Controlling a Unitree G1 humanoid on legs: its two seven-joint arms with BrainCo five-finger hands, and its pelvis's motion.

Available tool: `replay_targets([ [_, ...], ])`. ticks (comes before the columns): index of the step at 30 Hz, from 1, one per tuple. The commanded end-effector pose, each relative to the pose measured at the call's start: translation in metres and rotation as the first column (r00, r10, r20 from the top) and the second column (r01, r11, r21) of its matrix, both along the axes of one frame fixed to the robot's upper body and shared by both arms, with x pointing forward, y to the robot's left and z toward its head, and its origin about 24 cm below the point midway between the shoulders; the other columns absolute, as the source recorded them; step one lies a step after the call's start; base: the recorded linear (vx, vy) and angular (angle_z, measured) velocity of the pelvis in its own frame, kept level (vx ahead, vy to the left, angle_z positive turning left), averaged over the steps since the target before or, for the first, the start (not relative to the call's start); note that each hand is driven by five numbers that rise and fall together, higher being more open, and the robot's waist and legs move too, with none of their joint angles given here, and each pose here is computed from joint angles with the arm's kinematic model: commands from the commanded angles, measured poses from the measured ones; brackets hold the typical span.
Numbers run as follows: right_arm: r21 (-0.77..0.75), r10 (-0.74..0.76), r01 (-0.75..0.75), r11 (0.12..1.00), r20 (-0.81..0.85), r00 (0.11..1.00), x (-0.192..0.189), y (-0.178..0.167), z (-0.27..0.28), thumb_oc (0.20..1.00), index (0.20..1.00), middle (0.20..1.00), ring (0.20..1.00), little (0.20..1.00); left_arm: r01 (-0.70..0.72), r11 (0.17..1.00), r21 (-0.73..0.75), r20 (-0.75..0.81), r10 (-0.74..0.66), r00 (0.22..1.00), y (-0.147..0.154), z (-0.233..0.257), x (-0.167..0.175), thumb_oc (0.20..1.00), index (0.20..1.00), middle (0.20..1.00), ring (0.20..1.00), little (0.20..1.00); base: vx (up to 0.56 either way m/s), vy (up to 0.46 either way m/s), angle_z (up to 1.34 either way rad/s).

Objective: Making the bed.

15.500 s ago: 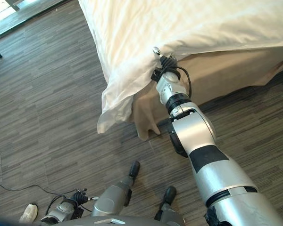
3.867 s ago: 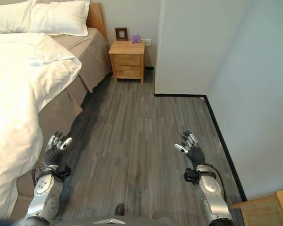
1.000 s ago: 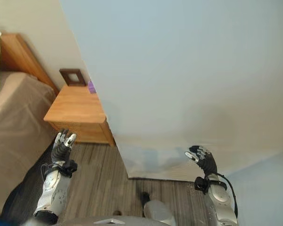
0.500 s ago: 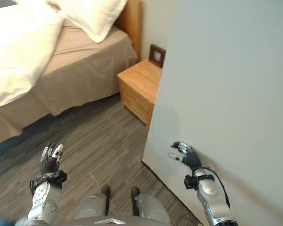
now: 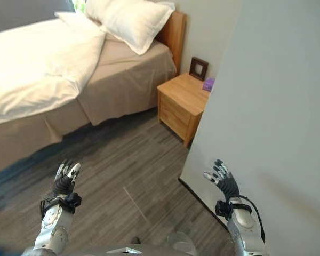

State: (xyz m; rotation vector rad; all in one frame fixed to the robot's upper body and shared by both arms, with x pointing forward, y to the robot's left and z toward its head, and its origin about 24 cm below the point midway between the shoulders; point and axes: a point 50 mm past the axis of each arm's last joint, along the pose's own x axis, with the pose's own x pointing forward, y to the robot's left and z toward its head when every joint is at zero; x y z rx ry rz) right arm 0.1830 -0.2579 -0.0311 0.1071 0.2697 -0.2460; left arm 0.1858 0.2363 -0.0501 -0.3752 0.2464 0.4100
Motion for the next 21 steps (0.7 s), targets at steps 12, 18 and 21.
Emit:
replay_targets([
  [12, 0.014, 0.039, -0.042, 0.999, 0.174, 0.984, 0.023, 0.014, 0.024, 1.000, 1.000, 1.000, 1.000, 1.000, -0.066, 0.997, 0.045, 0.193, 0.056, 0.980, 0.021, 0.038, 0.016, 1.000, 1.000, 1.000, 1.000, 1.000, 0.02, 0.104, -0.01],
  [18, -0.027, 0.101, -0.098, 0.995, 0.165, 0.981, 0.030, 0.023, 0.026, 1.000, 1.000, 1.000, 1.000, 1.000, -0.112, 0.992, 0.050, 0.187, 0.101, 0.977, 0.031, 0.037, 0.014, 1.000, 1.000, 1.000, 1.000, 1.000, 0.02, 0.111, -0.03],
  [21, -0.077, 0.171, -0.160, 0.984, 0.164, 0.972, 0.038, 0.033, 0.029, 1.000, 1.000, 1.000, 1.000, 1.000, -0.156, 0.986, 0.066, 0.172, 0.143, 0.975, 0.039, 0.036, 0.009, 1.000, 1.000, 1.000, 1.000, 1.000, 0.08, 0.214, 0.05],
])
